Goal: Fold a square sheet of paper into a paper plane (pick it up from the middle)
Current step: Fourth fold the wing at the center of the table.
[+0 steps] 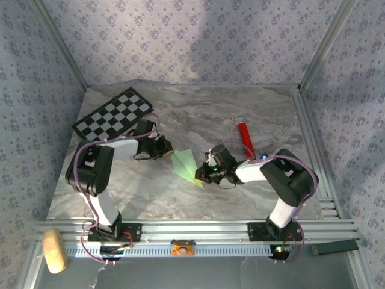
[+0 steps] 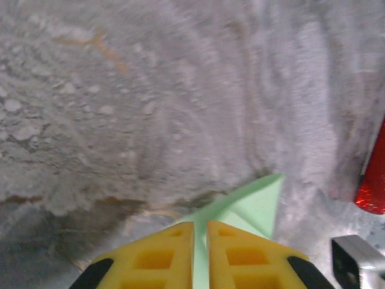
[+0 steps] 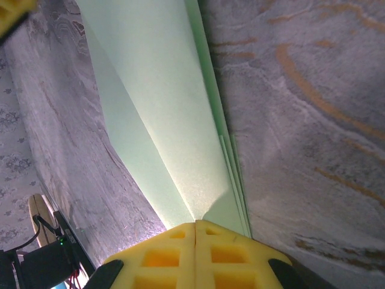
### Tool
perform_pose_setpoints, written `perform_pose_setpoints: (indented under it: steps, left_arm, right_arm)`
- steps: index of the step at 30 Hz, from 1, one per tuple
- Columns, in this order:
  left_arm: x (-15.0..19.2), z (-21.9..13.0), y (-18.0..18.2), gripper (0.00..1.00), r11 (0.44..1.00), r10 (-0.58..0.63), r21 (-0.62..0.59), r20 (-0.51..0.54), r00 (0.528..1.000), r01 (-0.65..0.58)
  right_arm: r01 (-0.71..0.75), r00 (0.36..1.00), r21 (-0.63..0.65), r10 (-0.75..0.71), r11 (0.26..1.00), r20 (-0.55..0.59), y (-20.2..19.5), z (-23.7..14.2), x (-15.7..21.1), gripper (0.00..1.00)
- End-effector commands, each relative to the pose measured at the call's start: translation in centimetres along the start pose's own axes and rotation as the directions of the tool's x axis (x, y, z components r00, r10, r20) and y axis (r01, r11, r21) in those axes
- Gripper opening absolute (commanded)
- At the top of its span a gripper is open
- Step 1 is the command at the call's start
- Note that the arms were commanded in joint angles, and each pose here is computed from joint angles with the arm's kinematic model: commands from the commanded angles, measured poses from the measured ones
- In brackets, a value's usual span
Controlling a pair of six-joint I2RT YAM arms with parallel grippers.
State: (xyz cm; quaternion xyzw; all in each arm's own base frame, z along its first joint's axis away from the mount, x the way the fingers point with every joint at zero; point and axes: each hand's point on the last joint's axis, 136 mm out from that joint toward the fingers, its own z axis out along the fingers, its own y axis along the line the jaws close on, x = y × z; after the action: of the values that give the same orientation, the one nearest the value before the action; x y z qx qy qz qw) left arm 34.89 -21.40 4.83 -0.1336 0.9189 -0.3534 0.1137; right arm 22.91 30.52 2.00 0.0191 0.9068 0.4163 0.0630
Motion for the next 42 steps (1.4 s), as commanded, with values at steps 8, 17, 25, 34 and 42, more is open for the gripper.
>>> perform_pose_setpoints:
  steps: [8, 17, 25, 34, 42]
  left_arm:
    - [3.8, 0.2, -5.7, 0.13, 0.980, 0.113, 0.171, -0.060, 0.992, -0.101]
    - [3.2, 3.3, -0.6, 0.12, 0.994, 0.090, 0.077, -0.116, 0.989, -0.082]
    - [0.3, 2.2, 2.3, 0.13, 0.996, 0.087, 0.007, -0.087, 0.992, -0.087]
    - [0.4, -1.9, -2.9, 0.17, 0.979, 0.202, 0.002, 0.001, 0.979, -0.202]
    - [5.0, 0.6, -4.8, 0.17, 0.959, 0.281, 0.050, -0.079, 0.956, -0.278]
  right_arm:
    - [-0.088, 0.991, 0.163, 0.102, 0.983, -0.084, -4.3, 0.6, 3.0, 0.00]
    - [-0.084, 0.992, 0.168, 0.099, 0.982, -0.079, -4.3, 0.6, 2.9, 0.00]
    - [-0.094, 0.992, 0.176, 0.108, 0.980, -0.069, -4.7, 0.5, 3.2, 0.00]
    - [-0.096, 0.992, 0.179, 0.110, 0.979, -0.069, -4.5, 0.5, 2.9, 0.00]
    - [-0.091, 0.991, 0.195, 0.108, 0.977, -0.075, -4.5, 0.6, 2.8, 0.00]
